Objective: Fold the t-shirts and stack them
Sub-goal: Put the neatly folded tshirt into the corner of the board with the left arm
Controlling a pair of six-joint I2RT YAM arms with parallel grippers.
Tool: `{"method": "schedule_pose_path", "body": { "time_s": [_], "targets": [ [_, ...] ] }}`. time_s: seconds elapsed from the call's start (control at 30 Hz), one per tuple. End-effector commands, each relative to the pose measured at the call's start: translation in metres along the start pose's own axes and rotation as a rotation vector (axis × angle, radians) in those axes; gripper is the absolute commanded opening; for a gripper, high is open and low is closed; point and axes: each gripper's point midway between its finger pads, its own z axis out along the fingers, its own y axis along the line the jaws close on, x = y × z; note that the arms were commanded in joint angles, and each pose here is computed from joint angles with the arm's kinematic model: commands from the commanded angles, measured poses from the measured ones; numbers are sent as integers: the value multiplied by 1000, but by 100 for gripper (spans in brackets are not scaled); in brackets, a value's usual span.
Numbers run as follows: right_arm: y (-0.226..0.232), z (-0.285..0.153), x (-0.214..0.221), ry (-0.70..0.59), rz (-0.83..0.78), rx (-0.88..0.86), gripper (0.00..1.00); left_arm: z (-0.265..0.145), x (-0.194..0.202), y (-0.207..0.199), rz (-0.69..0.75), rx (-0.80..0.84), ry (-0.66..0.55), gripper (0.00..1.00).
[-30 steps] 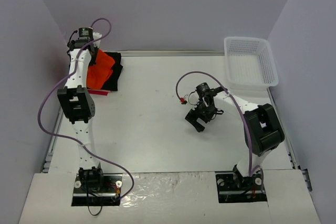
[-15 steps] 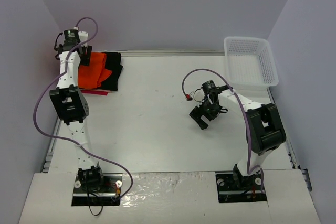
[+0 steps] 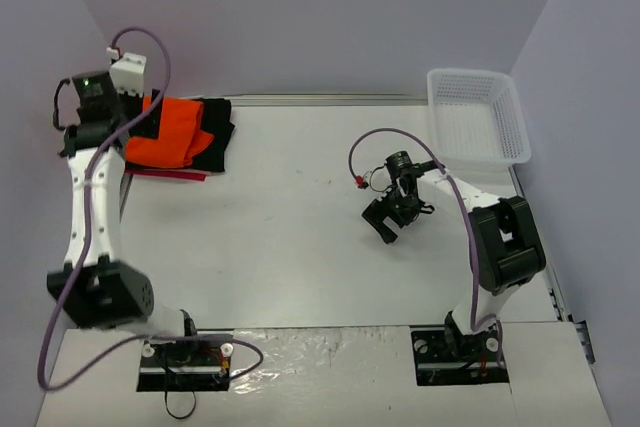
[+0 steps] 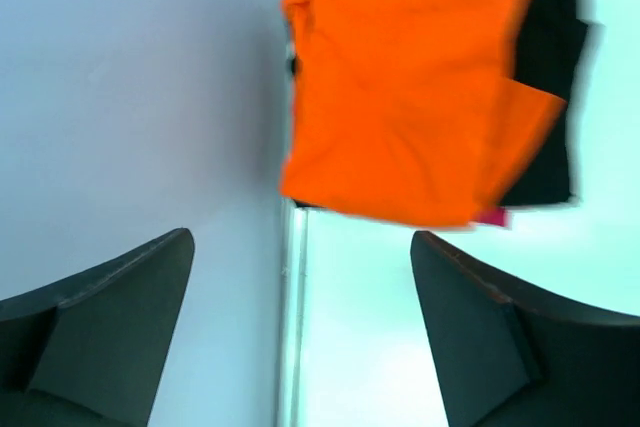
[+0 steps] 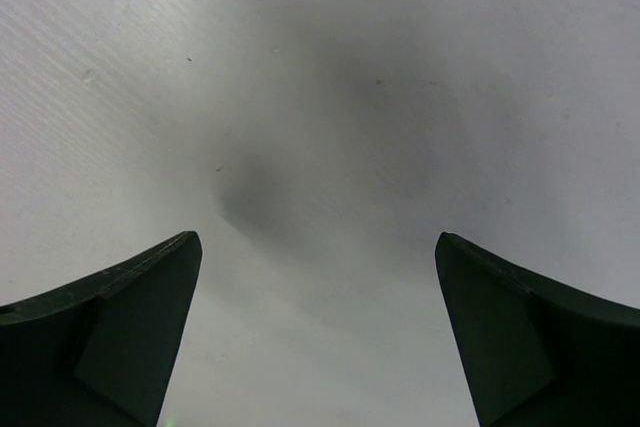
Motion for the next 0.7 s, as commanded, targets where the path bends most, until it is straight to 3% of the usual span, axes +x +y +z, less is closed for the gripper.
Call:
{"method": "schedule_pose_path", "body": {
  "time_s": [0.0, 0.07, 0.13, 0.23, 0.37, 0.5, 0.67],
  "targets": [
    [-22, -25, -15, -64, 65, 108, 100, -63, -8, -51, 19, 240, -227, 92],
    [-34, -35, -20, -104, 89, 166, 100, -111, 1, -93, 59, 404, -316, 94],
    [-44, -41, -23, -133, 116, 231, 100, -142, 5, -97, 17, 386, -353, 94],
    [-53, -46, -22, -147, 140, 289, 100, -145, 37, -92, -28, 311, -281, 94],
    [-57, -53, -25, -170, 156, 316, 100, -120, 94, -80, -31, 170, -100, 94],
    [-55, -69, -37, -245, 157, 314, 100, -113, 138, -95, -34, 201, 20, 94],
    [-62, -88, -40, -305, 180, 355, 100, -124, 146, -111, -41, 273, -61, 94]
  ]
}}
